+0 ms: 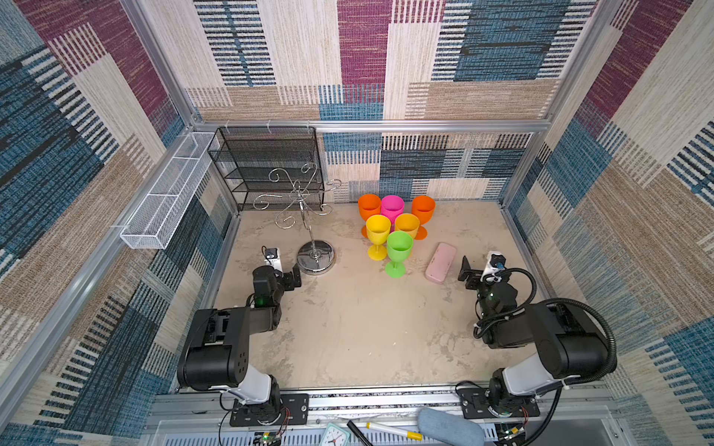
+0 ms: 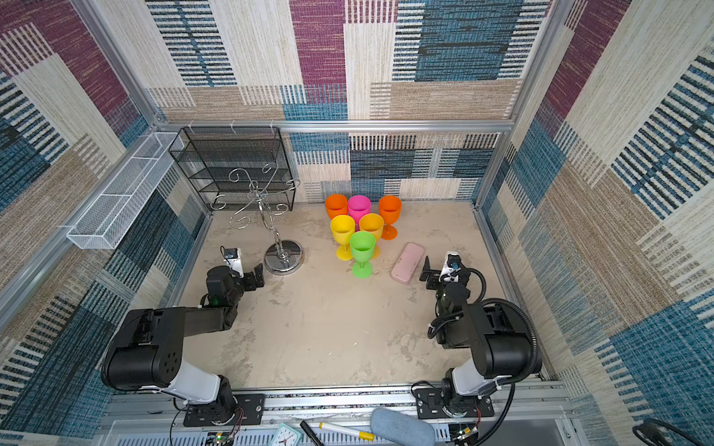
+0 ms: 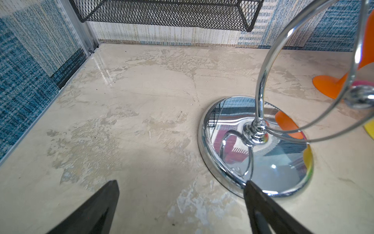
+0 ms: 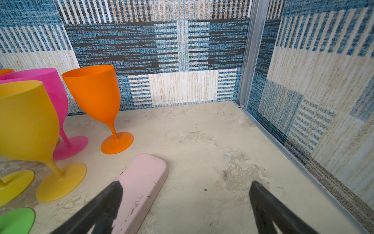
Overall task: Take the wine glass off the wine glass rack
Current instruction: Reset both arms
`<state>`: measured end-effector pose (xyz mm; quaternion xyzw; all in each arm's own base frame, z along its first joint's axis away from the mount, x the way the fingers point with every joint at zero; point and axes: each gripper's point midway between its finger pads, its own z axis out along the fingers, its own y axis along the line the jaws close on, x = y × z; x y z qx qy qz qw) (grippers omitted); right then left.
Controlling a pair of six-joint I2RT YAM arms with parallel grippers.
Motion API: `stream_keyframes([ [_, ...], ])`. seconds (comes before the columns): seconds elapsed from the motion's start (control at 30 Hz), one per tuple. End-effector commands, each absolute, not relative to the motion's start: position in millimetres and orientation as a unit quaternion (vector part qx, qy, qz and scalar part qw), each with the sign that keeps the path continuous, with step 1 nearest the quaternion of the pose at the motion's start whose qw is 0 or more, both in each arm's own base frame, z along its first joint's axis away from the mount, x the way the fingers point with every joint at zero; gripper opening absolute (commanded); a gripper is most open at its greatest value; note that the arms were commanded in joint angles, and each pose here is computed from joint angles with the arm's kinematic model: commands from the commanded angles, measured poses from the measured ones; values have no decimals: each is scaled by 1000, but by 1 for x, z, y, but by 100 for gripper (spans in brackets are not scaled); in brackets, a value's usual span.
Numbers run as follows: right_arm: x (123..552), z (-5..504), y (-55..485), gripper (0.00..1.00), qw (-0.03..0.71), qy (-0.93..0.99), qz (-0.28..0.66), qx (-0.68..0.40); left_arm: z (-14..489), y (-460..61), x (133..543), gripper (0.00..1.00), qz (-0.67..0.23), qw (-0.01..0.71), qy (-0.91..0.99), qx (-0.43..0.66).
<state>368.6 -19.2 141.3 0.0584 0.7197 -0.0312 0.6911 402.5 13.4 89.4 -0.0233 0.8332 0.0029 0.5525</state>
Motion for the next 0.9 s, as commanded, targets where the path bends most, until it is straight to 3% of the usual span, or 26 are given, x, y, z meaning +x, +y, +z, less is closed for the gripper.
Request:
stream_keyframes([
  [0.0,369,146,-18,100,697,714,-27,58,94,14,404,99,9,560,828,-14],
  [0.87,370,145,-18,100,696,716,-25,58,94,14,404,99,9,560,828,-14],
])
